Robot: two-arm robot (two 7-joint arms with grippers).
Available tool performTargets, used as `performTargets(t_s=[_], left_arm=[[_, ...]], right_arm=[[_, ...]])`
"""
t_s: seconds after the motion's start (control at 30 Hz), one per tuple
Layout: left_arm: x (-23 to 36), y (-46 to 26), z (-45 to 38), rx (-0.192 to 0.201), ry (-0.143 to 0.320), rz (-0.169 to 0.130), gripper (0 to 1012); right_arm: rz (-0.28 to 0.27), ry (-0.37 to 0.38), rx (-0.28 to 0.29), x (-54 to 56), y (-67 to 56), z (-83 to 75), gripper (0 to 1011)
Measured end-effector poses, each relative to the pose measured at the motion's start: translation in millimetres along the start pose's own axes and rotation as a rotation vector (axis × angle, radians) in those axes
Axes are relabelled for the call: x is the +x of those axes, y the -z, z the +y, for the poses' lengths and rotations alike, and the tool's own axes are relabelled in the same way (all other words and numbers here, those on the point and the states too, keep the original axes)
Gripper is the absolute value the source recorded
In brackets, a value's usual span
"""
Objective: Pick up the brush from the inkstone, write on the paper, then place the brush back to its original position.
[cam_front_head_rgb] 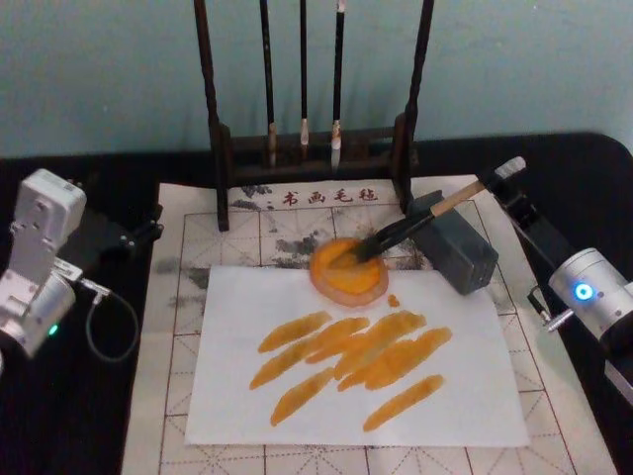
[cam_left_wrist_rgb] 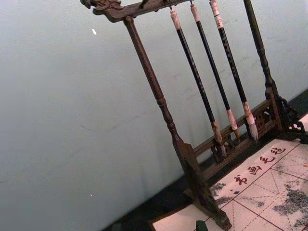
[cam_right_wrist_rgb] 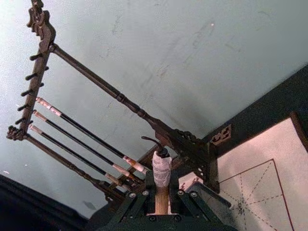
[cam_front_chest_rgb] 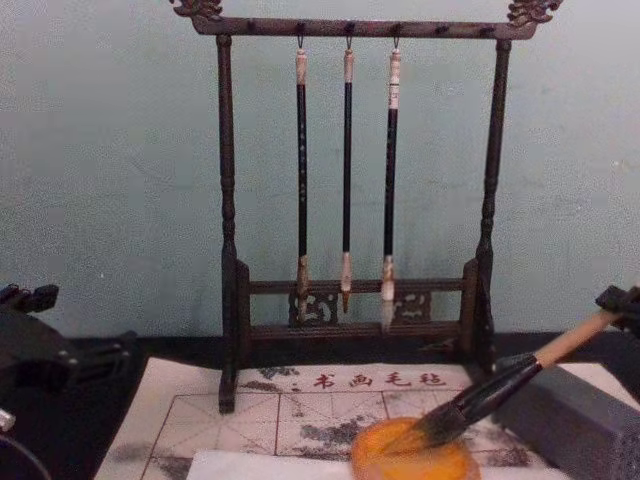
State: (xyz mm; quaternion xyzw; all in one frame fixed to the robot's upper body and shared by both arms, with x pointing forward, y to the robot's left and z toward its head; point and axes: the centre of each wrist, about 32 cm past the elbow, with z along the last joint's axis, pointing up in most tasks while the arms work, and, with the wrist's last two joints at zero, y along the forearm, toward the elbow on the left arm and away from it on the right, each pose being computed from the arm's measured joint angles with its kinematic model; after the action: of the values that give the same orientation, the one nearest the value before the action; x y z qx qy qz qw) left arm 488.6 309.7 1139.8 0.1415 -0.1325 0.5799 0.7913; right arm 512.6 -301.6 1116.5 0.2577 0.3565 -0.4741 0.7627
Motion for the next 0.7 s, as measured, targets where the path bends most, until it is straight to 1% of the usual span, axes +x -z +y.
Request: performTargets(t_s=[0.7], left_arm=[[0.0, 0.0, 0.0, 0.000, 0.000, 0.000, 1001]], right_arm=[[0.026, 0.035, -0.005, 4.0, 4.2, 1.2, 175]])
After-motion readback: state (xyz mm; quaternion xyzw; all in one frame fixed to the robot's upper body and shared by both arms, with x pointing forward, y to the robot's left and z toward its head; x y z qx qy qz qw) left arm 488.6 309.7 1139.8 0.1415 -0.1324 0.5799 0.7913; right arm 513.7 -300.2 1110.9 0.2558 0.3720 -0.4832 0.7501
